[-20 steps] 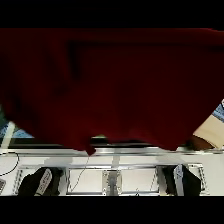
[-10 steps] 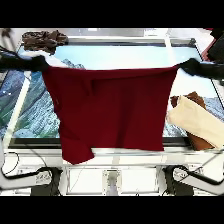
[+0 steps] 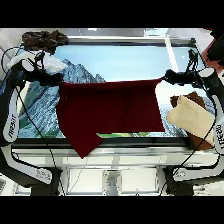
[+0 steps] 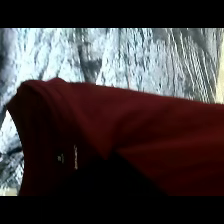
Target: Fold the shirts.
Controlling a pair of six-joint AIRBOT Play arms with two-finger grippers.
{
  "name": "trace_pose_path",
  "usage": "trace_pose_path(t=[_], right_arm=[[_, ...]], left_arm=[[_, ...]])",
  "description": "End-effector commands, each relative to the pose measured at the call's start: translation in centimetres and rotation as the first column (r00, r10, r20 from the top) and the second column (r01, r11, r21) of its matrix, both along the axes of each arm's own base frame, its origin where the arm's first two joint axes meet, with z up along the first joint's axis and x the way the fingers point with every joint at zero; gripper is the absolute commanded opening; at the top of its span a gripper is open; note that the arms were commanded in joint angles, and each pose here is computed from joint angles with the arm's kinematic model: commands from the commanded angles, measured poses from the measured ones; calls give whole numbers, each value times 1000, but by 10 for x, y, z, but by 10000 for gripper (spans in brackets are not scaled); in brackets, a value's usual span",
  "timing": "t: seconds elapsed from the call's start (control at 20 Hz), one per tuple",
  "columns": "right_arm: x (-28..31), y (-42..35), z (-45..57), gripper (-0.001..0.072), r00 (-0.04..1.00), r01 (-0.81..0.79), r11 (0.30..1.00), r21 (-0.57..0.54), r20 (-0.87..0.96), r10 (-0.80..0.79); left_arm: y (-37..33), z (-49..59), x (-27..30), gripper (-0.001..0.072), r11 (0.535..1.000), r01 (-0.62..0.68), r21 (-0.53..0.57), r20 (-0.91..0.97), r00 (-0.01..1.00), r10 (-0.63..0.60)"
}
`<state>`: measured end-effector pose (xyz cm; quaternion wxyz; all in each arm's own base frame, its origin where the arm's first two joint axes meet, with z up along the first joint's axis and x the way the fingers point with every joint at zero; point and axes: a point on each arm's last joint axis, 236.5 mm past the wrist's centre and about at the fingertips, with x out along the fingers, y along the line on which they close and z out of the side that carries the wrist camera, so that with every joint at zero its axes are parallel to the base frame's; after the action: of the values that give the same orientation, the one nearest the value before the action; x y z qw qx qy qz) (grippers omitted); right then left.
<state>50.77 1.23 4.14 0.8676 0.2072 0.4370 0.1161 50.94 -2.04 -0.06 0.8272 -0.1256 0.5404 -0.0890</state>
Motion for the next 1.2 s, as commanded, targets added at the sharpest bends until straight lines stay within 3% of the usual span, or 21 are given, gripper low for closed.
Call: trace_pose_path(t=[0.0, 0.15, 0.3, 0.65, 1.05, 1.1, 1.15], right_arm=[[-36, 11, -29, 25, 979, -150, 984, -93, -152, 135], [-46, 2, -42, 25, 968, -164, 971, -173, -216, 124], [-45, 1, -48, 25, 967, -163, 971, -174, -225, 122], [-71, -2, -127, 24, 933, -124, 981, -148, -353, 65], [-78, 4, -155, 38, 917, -111, 987, -119, -396, 56], [-80, 7, -154, 70, 914, -112, 988, -103, -402, 62], [-83, 12, -150, 186, 910, -115, 990, -83, -409, 71]], left_arm=[[-20, -6, -41, 8, 989, 146, -12, -136, 980, -146], [-25, -20, -72, 8, 983, 180, -36, -249, 951, -184], [-27, -46, -101, 8, 981, 183, -60, -348, 918, -192], [-18, -89, -108, 8, 994, 104, -19, -364, 926, -103], [-19, -89, -108, 29, 996, 90, -23, -364, 927, -93], [-21, -88, -110, 251, 995, 91, -34, -371, 923, -97], [-21, -87, -113, 527, 995, 96, -39, -385, 917, -104]])
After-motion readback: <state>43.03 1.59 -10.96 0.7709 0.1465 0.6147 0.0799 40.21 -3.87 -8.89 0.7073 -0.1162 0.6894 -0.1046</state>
